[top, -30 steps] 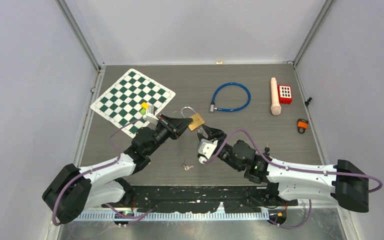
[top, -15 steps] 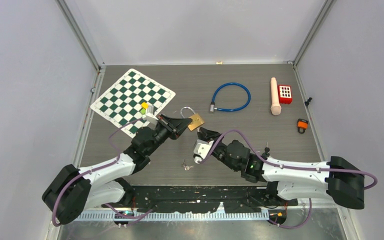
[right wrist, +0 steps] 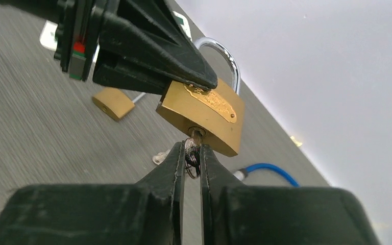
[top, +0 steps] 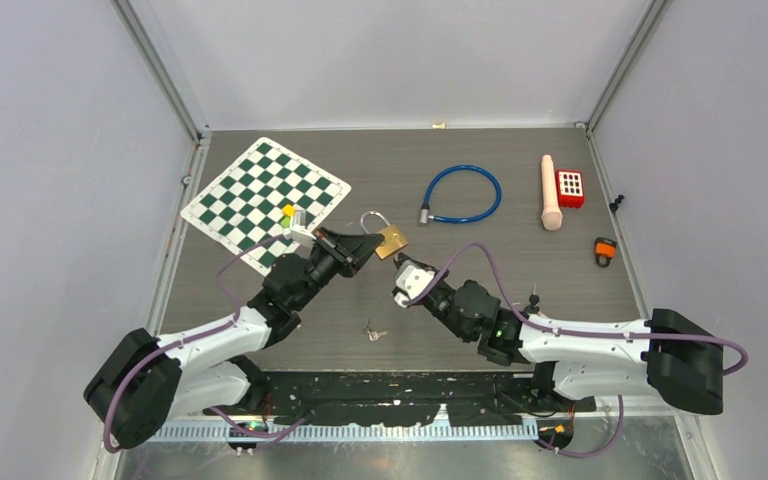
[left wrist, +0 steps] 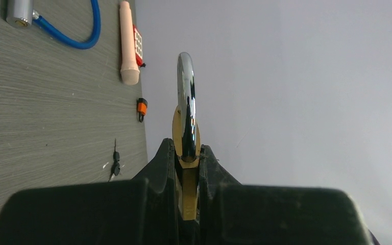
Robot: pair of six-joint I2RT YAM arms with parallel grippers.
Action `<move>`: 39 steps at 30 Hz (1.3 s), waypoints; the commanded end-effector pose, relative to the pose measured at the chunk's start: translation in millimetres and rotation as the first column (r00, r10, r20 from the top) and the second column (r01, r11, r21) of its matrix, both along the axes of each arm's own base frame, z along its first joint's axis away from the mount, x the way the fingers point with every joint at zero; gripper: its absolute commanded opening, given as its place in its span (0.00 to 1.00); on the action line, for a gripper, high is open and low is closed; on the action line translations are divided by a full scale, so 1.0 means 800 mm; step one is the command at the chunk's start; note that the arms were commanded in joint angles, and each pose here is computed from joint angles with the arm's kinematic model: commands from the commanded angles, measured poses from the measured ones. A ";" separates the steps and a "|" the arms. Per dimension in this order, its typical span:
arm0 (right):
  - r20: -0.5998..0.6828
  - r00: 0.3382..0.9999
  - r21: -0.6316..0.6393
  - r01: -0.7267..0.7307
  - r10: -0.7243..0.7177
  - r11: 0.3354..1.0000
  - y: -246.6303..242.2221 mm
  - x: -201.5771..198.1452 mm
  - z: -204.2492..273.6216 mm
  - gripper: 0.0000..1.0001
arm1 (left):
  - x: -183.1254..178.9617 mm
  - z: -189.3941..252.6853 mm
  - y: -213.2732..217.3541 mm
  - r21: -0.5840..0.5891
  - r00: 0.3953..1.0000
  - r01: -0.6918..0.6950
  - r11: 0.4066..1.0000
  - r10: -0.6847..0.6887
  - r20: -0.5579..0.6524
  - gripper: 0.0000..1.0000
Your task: Unlock with the key
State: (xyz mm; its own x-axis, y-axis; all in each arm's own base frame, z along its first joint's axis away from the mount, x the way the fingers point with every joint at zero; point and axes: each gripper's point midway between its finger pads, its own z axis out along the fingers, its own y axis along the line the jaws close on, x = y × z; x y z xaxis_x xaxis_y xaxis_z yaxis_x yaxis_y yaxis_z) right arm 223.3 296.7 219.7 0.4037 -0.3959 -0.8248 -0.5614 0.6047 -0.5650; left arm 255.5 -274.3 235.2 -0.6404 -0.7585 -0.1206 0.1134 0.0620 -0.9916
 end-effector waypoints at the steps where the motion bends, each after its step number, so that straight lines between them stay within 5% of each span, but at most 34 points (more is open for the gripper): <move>1: -0.170 0.985 0.419 0.050 0.024 0.907 0.003 -0.001 0.052 0.05 | -0.038 0.128 0.006 -0.209 0.951 0.094 0.973 -0.026 0.307 0.00; 9: -0.339 0.917 0.711 0.104 0.209 0.696 -0.002 -0.009 0.062 0.05 | -0.062 0.140 0.006 -0.226 0.913 0.161 0.961 -0.058 0.405 0.00; 16: -0.343 0.899 0.769 0.101 0.274 0.631 -0.005 -0.008 0.063 0.05 | -0.075 0.141 0.004 -0.236 0.894 0.197 0.952 -0.076 0.441 0.00; 21: -0.390 0.836 0.855 0.172 0.386 0.490 -0.019 0.002 0.054 0.05 | -0.079 0.141 0.004 -0.231 0.885 0.205 0.951 -0.080 0.458 0.00; 25: -0.403 0.840 0.797 0.127 0.364 0.591 -0.005 0.003 0.054 0.06 | -0.074 0.136 0.006 -0.234 0.895 0.181 0.955 -0.061 0.443 0.00; 33: -0.493 0.792 0.752 0.180 0.360 0.634 -0.019 -0.007 0.050 0.50 | -0.045 0.125 0.012 -0.224 0.914 0.104 0.969 -0.005 0.405 0.00; 39: -0.529 0.696 0.828 0.299 0.485 0.474 -0.055 -0.014 0.048 0.60 | -0.036 0.126 0.011 -0.221 0.915 0.095 0.970 0.002 0.403 0.00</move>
